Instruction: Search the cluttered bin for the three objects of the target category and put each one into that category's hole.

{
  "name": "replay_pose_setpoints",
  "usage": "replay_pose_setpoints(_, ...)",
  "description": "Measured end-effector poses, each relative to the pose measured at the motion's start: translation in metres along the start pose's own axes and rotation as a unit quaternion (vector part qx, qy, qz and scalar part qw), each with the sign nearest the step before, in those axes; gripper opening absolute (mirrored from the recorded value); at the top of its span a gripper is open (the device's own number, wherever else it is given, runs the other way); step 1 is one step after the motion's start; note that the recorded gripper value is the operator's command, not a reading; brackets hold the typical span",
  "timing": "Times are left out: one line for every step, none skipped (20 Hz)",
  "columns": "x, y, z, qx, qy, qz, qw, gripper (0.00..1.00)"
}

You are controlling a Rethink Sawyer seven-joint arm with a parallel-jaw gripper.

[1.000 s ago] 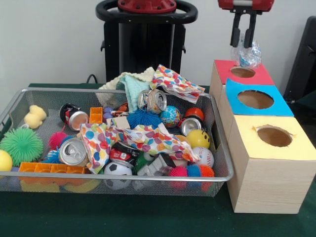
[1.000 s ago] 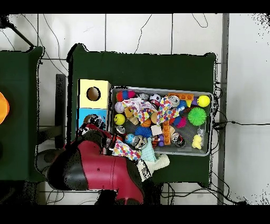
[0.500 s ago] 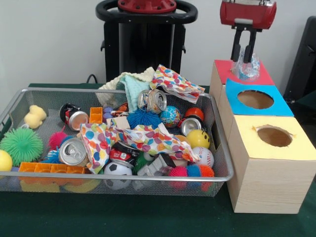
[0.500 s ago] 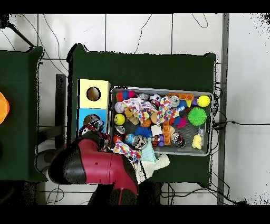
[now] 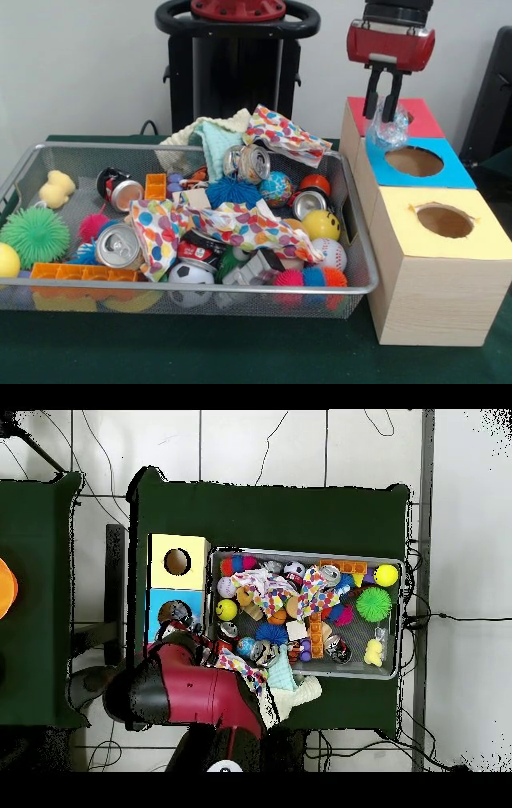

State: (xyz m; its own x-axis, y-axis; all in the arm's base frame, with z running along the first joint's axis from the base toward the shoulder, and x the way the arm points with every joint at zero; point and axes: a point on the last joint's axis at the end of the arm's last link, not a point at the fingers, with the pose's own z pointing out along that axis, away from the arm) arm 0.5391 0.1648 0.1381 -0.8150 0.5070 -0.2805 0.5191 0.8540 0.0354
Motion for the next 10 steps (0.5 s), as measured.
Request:
replay_pose_setpoints(0.001,0.0,0.002,0.001,0.001,0.001,1.0,0.0)
replay_pose_setpoints(0.002,-0.001,0.004,0.002,0.003,0.002,1.0,0.0)
replay_pose_setpoints(0.003,-0.001,0.006,0.003,0.004,0.003,1.0,0.0)
replay_pose_setpoints(0.004,0.0,0.007,0.004,0.006,0.004,1.0,0.0)
replay_pose_setpoints(0.004,0.0,0.007,0.004,0.006,0.004,1.0,0.0)
replay_pose_setpoints(0.009,0.002,0.01,0.006,0.009,0.005,0.9999,0.0)
replay_pose_setpoints(0.01,0.003,0.01,0.006,0.009,0.005,0.9999,0.0)
replay_pose_setpoints(0.011,0.004,0.01,0.006,0.009,0.004,0.9999,0.0)
replay_pose_setpoints(0.012,0.005,0.01,0.006,0.009,0.004,0.9999,0.0)
replay_pose_setpoints(0.013,0.007,0.01,0.005,0.008,0.004,0.9999,0.0)
